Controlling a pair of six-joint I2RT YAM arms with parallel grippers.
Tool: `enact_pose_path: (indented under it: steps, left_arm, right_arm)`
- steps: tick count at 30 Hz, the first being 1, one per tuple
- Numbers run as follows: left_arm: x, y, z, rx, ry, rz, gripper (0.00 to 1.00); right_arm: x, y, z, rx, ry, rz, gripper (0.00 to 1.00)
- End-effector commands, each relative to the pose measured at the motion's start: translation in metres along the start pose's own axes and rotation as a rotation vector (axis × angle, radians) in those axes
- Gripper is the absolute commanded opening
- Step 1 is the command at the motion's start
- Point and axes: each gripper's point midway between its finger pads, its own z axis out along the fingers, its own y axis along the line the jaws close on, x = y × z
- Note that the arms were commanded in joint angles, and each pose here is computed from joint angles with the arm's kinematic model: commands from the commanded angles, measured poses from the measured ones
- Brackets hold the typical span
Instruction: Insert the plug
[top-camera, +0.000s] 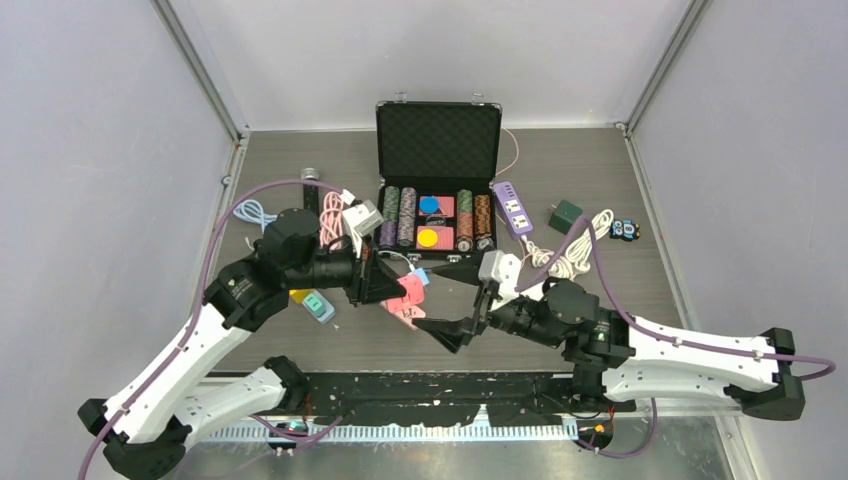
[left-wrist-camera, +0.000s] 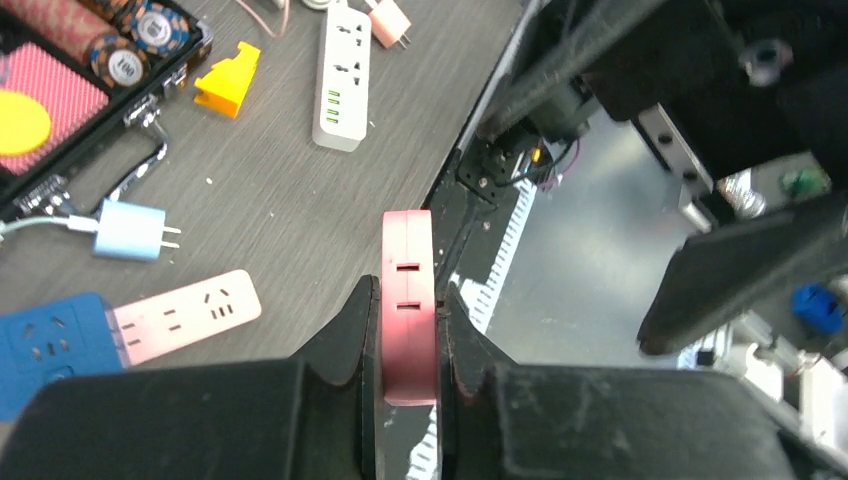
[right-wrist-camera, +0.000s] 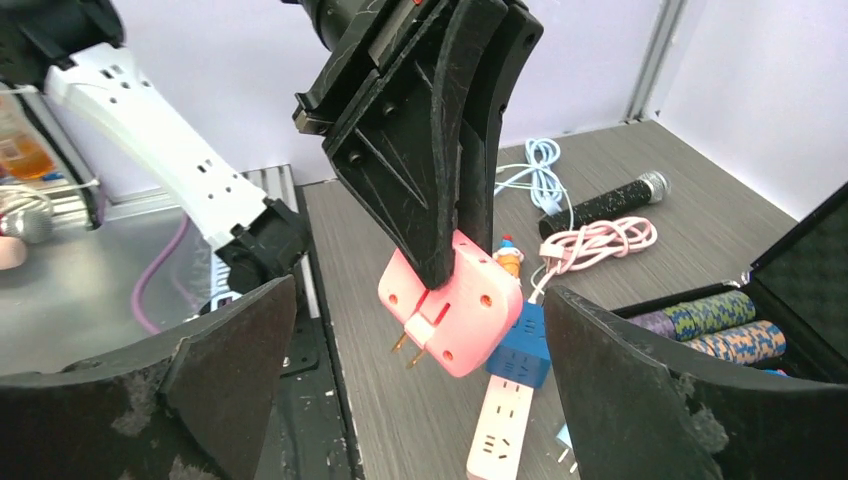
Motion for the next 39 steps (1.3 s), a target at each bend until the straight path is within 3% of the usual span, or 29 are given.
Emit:
enact_pose_path:
  steps: [1, 3, 9, 11, 16, 18, 21, 25, 27, 28, 29, 31, 33, 36, 39]
  left_arm:
    - [-0.003, -0.03, -0.02, 0.146, 0.013, 0.237, 0.0]
    - [0.001, -0.04, -0.024, 0.214, 0.019, 0.285, 0.0]
    - [0.016, -0.059, -0.036, 0.35, 0.045, 0.408, 0.0]
    - [0.02, -0.063, -0.039, 0.378, 0.042, 0.445, 0.0]
    - [0.024, -0.064, -0.041, 0.392, 0.04, 0.464, 0.0]
    - [0.025, -0.065, -0.041, 0.396, 0.043, 0.464, 0.0]
    - [0.025, -0.066, -0.041, 0.407, 0.048, 0.463, 0.0]
    - [0.025, -0.068, -0.041, 0.421, 0.052, 0.461, 0.0]
    - [0.026, -0.067, -0.04, 0.42, 0.055, 0.458, 0.0]
    - [0.025, -0.067, -0.04, 0.415, 0.053, 0.458, 0.06]
    - [0.024, -0.065, -0.039, 0.404, 0.052, 0.452, 0.13]
    - [0.021, -0.062, -0.037, 0.375, 0.042, 0.433, 0.38]
    - [0.015, -0.057, -0.033, 0.332, 0.014, 0.42, 0.57]
    - [0.001, -0.043, -0.021, 0.238, -0.062, 0.332, 0.68]
    - [-0.005, -0.026, -0.009, 0.157, -0.093, 0.261, 0.67]
  right_arm:
    - [-0.019, 0.013, -0.01, -0.084, 0.021, 0.0, 0.99]
    - [-0.022, 0.018, -0.01, -0.118, 0.05, 0.011, 0.98]
    - [-0.012, 0.039, -0.001, -0.246, 0.172, 0.051, 0.65]
    - [-0.01, 0.042, 0.002, -0.26, 0.191, 0.063, 0.58]
    - [-0.006, 0.047, 0.006, -0.292, 0.213, 0.074, 0.57]
    - [-0.001, 0.047, 0.009, -0.295, 0.233, 0.08, 0.51]
    - [0.004, 0.046, 0.013, -0.304, 0.255, 0.084, 0.33]
    - [0.003, 0.045, 0.017, -0.317, 0.244, 0.09, 0.3]
    - [0.001, 0.045, 0.018, -0.326, 0.231, 0.097, 0.23]
    - [0.002, 0.044, 0.018, -0.327, 0.23, 0.106, 0.12]
    - [-0.002, 0.043, 0.019, -0.33, 0.208, 0.109, 0.09]
    - [-0.005, 0.041, 0.019, -0.324, 0.181, 0.138, 0.06]
    - [-0.013, 0.035, 0.02, -0.296, 0.134, 0.158, 0.05]
    - [-0.018, 0.02, 0.016, -0.23, 0.076, 0.193, 0.05]
    - [-0.024, 0.007, 0.012, -0.185, 0.016, 0.239, 0.05]
